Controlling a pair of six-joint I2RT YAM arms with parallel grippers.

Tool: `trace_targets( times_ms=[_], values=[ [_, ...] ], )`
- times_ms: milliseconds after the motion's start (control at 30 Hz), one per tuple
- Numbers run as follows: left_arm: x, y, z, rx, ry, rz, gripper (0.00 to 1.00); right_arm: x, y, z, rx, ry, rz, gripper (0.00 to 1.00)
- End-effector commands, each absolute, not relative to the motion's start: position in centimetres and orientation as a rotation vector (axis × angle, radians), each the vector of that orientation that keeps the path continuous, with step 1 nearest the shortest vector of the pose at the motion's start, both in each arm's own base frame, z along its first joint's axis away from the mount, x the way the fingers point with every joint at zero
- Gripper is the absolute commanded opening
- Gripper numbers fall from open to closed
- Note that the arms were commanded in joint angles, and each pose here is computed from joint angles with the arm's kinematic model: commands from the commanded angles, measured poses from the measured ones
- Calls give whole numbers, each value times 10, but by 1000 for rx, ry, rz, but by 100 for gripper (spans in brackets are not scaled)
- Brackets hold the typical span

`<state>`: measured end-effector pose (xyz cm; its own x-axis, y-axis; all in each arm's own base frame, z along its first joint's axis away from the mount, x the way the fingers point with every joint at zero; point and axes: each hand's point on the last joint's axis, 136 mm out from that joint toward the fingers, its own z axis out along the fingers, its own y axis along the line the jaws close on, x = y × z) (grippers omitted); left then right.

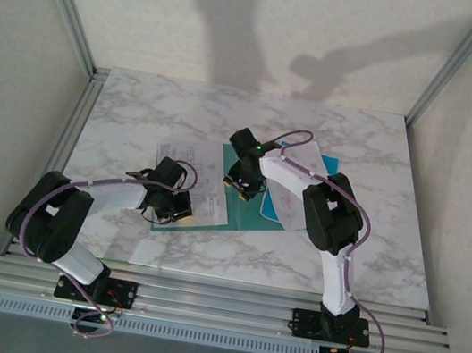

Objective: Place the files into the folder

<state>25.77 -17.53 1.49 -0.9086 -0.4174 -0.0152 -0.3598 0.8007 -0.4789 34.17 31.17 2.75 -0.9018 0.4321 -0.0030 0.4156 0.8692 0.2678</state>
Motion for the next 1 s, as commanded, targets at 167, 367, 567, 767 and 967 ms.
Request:
trace_targets(
  times_ms=[167, 367, 567, 767, 967],
  values=[
    [242, -165, 5, -658, 2913, -646, 0, 317, 254, -31, 675, 3068, -69, 49],
    [239, -163, 4, -664, 2916, -637, 0, 321, 248, -32, 657, 3066, -97, 49],
    [237, -161, 4, -670, 2915, -632, 0, 338, 257, 2, 593, 3004, -4, 49],
    [237, -161, 3, -671, 2916, -628, 0, 357, 282, 66, 495, 2915, 146, 50],
    [241, -161, 5, -669, 2912, -630, 0, 357, 294, 128, 517, 2811, 369, 55]
  ],
)
